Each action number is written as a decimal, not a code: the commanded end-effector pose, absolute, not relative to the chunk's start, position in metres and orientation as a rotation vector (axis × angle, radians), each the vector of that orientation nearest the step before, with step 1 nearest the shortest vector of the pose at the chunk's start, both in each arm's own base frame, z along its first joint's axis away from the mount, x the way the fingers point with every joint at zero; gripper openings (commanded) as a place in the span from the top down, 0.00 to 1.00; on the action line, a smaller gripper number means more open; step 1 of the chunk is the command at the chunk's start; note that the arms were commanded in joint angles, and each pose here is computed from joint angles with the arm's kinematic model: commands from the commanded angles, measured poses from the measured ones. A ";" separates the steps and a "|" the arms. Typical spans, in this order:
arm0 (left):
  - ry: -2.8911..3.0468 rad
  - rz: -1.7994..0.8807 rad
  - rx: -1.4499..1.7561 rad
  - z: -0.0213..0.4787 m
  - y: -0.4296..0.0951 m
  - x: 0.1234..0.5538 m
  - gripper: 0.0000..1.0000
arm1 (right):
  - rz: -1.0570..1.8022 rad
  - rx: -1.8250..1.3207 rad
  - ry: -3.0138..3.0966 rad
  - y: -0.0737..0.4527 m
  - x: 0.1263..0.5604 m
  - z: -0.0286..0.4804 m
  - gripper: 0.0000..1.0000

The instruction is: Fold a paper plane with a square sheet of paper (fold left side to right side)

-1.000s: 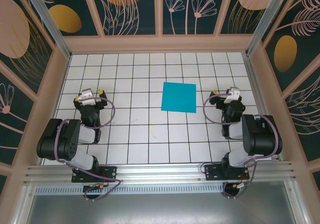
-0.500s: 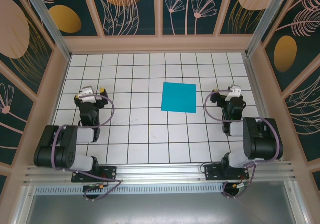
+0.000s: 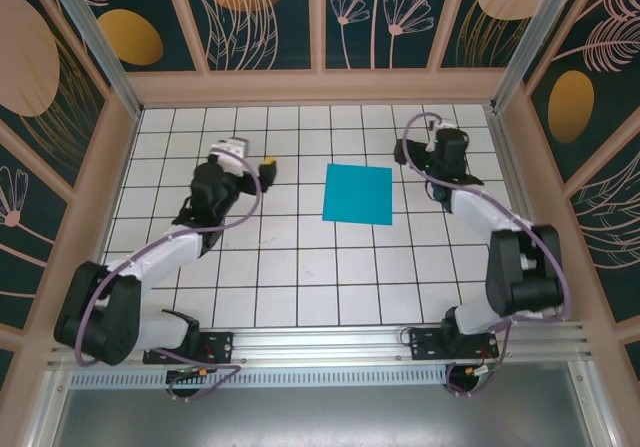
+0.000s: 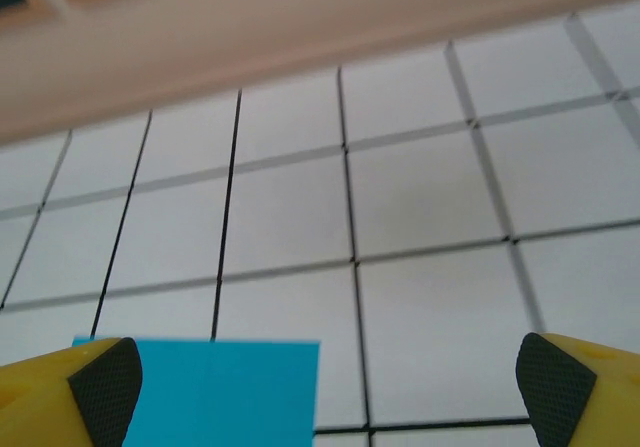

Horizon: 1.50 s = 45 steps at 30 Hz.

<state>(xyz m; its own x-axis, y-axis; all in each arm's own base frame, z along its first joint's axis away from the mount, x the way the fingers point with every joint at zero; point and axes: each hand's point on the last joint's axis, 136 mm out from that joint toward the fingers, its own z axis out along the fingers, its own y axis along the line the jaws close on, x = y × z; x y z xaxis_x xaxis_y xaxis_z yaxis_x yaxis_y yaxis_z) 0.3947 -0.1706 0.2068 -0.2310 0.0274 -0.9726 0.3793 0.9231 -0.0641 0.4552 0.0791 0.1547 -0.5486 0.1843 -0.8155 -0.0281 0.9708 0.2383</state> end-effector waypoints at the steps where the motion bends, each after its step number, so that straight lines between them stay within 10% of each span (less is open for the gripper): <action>1: 1.915 -0.415 0.518 0.172 -0.226 0.382 0.02 | 0.302 0.137 2.394 0.102 0.449 0.099 0.01; 14: 2.098 -0.542 0.880 0.089 -0.354 0.372 0.02 | 0.331 0.115 2.578 0.145 0.476 0.036 0.01; 45: 2.317 -0.631 1.020 0.007 -0.373 0.335 0.01 | 0.536 -0.052 2.722 0.189 0.426 0.022 0.14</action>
<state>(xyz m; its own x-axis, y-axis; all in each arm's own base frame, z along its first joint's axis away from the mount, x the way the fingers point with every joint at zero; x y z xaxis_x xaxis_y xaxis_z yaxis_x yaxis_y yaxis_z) 0.3473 -0.3676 0.0229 -0.5506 0.5004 -0.6682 0.7621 0.6280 -0.1577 0.4650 0.1538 0.0301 -0.8699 0.0864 -0.4856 -0.0417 0.9682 0.2468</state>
